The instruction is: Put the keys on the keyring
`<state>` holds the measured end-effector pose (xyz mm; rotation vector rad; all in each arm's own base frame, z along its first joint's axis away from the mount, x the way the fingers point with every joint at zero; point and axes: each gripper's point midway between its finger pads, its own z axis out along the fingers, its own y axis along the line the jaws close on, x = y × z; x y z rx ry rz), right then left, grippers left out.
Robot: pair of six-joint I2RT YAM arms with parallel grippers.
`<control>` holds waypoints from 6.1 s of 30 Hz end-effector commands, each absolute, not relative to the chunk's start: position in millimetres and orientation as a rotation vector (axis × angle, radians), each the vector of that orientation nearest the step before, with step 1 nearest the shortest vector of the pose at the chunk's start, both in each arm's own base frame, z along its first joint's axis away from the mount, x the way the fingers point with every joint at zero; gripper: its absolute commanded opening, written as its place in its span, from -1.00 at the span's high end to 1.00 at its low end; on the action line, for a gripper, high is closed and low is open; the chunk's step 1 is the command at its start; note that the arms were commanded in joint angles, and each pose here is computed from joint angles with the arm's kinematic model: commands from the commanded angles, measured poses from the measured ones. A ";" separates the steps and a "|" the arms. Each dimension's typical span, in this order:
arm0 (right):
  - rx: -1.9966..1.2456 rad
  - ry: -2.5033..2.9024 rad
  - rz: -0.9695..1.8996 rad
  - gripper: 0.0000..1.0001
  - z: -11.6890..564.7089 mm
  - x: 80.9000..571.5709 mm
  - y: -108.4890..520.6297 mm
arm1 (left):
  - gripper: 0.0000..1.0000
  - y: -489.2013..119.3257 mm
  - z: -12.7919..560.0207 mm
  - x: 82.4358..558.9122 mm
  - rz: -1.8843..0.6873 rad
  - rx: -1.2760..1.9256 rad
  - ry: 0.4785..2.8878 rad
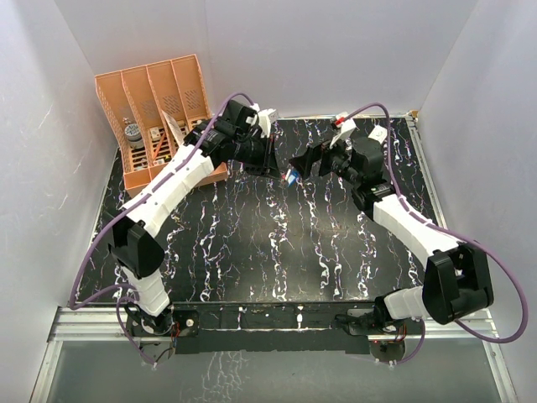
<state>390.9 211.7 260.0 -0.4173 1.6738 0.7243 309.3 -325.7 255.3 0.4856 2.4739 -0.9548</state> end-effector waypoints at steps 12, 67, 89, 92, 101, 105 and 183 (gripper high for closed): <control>-0.464 1.572 0.751 -0.96 289.1 378.2 205.8 | 1.00 -320.6 263.3 300.4 -0.914 0.565 2.519; -0.523 1.487 0.891 -0.67 304.9 344.2 212.9 | 1.00 -338.3 312.3 314.2 -0.705 0.671 2.177; -0.590 1.400 0.944 -0.28 324.9 344.6 221.7 | 1.00 -336.7 298.8 304.7 -0.802 0.812 2.174; -0.596 1.400 0.954 -0.27 324.9 346.6 223.7 | 1.00 -337.4 300.0 303.2 -0.810 0.823 2.175; -0.540 1.397 0.924 -0.27 331.3 354.1 218.6 | 1.00 -337.0 296.8 302.4 -0.807 0.832 2.199; -0.516 1.424 0.913 -0.28 327.1 360.5 217.4 | 1.00 -339.2 299.6 301.2 -0.824 0.833 2.191; -0.517 1.443 1.143 -0.37 319.2 340.7 235.5 | 1.00 -319.5 345.2 348.7 -0.764 0.368 1.783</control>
